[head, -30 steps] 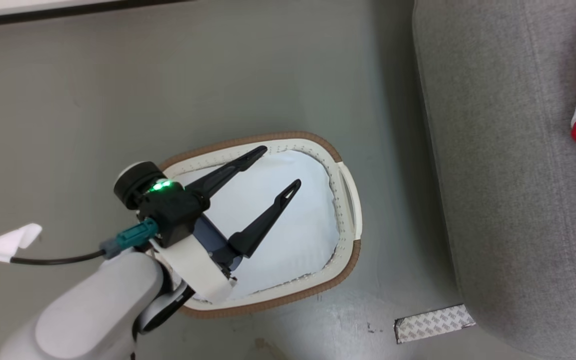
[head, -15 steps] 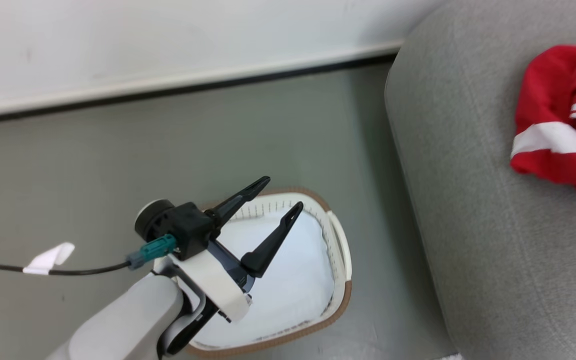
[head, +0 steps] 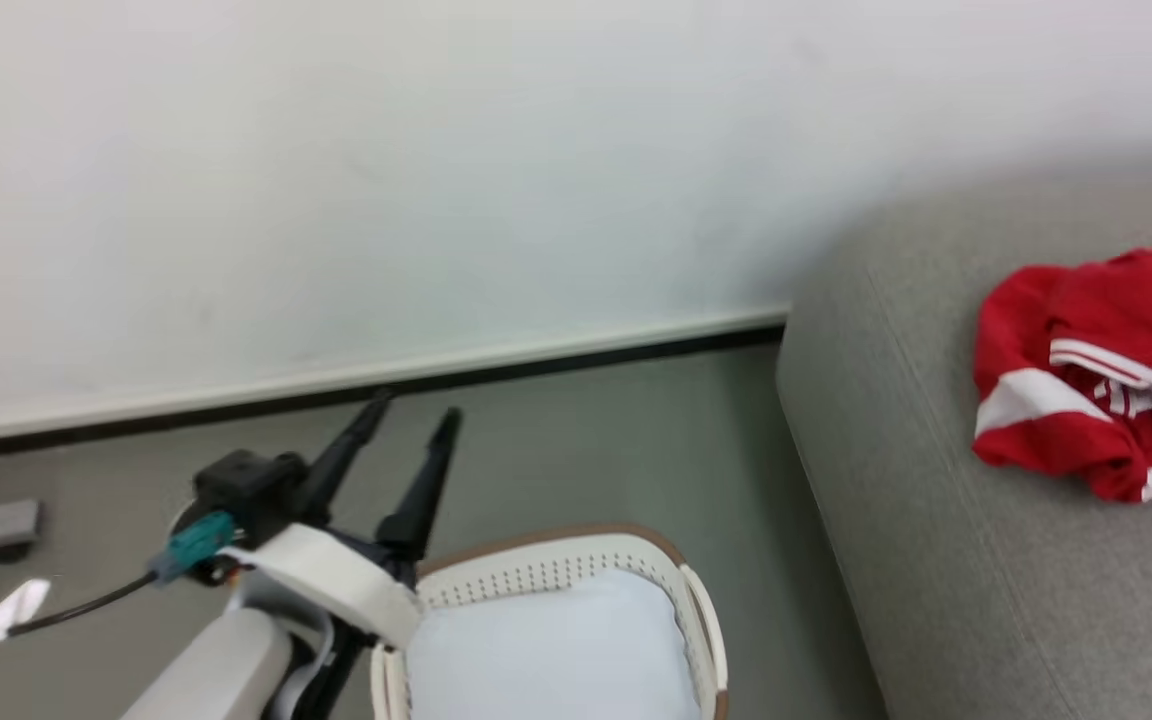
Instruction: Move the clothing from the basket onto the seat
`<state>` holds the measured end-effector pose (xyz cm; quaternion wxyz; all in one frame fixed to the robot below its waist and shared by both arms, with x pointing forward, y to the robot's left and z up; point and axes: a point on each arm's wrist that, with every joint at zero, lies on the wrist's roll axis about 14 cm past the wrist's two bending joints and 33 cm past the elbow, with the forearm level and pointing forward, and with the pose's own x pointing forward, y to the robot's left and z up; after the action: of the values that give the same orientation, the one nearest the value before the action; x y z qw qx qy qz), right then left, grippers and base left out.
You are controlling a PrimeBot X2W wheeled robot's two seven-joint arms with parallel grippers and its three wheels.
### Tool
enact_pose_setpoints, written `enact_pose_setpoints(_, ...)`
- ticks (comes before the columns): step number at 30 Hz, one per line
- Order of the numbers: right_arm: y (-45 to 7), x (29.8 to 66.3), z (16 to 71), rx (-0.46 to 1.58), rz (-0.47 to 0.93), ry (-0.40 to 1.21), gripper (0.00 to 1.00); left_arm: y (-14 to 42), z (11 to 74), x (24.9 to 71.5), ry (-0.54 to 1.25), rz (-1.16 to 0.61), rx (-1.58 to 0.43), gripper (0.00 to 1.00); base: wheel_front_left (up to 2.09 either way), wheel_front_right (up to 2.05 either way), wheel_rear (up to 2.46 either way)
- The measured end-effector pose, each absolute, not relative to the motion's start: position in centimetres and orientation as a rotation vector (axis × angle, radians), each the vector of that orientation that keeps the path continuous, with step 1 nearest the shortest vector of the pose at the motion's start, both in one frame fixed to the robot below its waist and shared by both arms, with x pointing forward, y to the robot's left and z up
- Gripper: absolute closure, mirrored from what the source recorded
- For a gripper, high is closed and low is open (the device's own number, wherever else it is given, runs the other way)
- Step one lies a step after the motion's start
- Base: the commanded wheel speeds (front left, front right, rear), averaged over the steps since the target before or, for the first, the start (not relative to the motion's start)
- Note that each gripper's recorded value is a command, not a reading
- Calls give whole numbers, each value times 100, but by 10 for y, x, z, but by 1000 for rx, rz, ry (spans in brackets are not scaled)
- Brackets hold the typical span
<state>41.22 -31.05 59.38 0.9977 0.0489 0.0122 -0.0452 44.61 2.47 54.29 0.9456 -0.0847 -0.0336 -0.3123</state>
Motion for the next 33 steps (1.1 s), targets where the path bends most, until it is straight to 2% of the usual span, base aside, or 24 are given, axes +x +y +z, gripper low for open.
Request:
enact_pose_setpoints(4,-281,410,615,141,-28,-106,0,65,553,440,-99,-505,-187,0,0,0,0)
enact_pose_setpoints(9,-236,408,608,209,48,-181,0,131,563,427,-155,-302,-176,0,0,0,0)
enact_pose_setpoints(17,-181,392,568,267,138,-177,0,191,546,401,-145,-107,-138,0,0,0,0)
enact_pose_setpoints(22,-162,381,545,273,179,-149,0,201,536,387,-134,-61,-124,0,0,0,0)
enact_pose_setpoints(33,-166,364,516,228,131,-92,0,189,515,378,-91,-62,-106,0,0,0,0)
